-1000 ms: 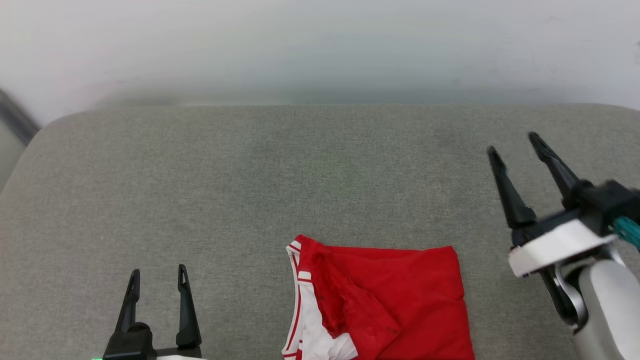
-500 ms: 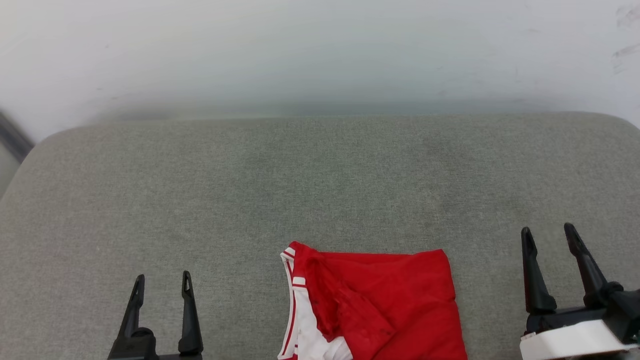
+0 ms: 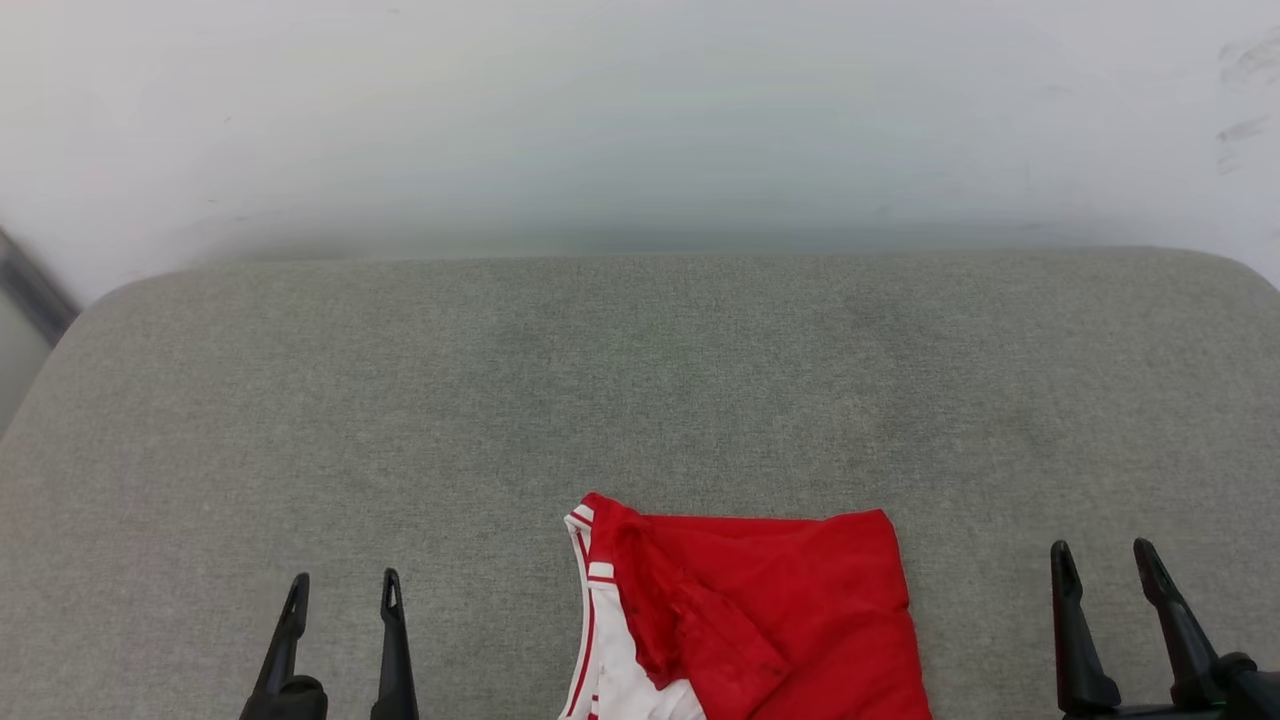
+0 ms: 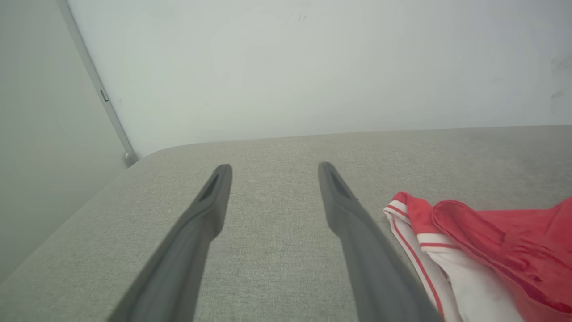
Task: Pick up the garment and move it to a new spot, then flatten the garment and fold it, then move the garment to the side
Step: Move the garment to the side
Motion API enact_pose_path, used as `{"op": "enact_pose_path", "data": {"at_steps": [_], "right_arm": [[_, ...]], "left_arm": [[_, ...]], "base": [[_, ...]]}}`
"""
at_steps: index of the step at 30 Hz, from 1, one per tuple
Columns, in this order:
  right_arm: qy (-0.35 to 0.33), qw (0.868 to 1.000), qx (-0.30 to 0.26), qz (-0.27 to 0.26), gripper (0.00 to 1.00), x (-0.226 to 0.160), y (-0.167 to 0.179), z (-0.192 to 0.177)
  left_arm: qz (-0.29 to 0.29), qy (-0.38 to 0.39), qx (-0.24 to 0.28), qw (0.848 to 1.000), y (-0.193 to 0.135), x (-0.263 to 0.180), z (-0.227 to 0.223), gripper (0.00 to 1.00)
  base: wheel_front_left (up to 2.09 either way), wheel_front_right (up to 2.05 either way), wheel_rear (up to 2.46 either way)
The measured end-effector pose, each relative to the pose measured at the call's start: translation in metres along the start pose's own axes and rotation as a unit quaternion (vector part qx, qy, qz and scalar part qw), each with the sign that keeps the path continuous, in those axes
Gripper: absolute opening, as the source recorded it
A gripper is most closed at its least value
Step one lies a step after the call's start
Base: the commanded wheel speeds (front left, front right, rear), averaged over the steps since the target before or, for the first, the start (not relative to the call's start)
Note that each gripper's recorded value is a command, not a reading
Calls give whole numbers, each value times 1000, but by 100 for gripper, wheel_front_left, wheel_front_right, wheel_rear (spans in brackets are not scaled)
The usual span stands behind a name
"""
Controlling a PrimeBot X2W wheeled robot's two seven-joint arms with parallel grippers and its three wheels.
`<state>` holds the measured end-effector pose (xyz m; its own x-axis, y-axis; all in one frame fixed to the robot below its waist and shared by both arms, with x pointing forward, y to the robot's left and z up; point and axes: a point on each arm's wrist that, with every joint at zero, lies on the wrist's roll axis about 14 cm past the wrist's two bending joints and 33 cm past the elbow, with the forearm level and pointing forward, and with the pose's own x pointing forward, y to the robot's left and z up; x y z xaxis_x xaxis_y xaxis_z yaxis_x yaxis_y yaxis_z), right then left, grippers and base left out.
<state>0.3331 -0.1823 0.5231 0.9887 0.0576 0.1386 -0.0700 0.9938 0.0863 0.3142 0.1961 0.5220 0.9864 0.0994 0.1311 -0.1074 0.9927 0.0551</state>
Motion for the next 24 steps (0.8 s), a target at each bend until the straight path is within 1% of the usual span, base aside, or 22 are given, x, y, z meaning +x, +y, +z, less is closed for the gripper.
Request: {"op": "enact_pose_path", "data": {"at_steps": [5,8,11,14,16,17,19,20,22,24], "right_arm": [[7,1000,7,2,100,-3,3,-4],[1,1000,-2,22,100,0,15,0],[-42,998,-21,40,100,20,23,24],[-95,992,-57,66,100,44,26,58],[-110,986,-86,91,100,57,29,70],[-106,985,-97,99,100,64,29,72],[-78,983,-114,119,100,80,32,71],[-50,983,-121,129,100,87,33,67],[34,980,-124,153,100,94,37,45],[132,968,-118,176,100,92,39,18]], "left_arm": [[0,8,1,1000,1,-4,-5,100],[0,10,2,1000,0,-3,-6,100],[-1,11,2,1000,0,-3,-6,100],[-1,13,2,1000,0,-2,-8,100],[-1,15,2,1000,0,-2,-8,100],[0,16,2,1000,0,-2,-9,100],[0,18,1,1000,0,-1,-11,100],[2,20,2,1000,1,-1,-11,100],[2,22,2,1000,2,-1,-13,100],[4,25,-1,1000,3,-1,-15,100]], "base": [[0,0,0],[0,0,0],[0,0,0],[0,0,0],[0,0,0],[0,0,0],[0,0,0],[0,0,0],[0,0,0],[0,0,0]]}}
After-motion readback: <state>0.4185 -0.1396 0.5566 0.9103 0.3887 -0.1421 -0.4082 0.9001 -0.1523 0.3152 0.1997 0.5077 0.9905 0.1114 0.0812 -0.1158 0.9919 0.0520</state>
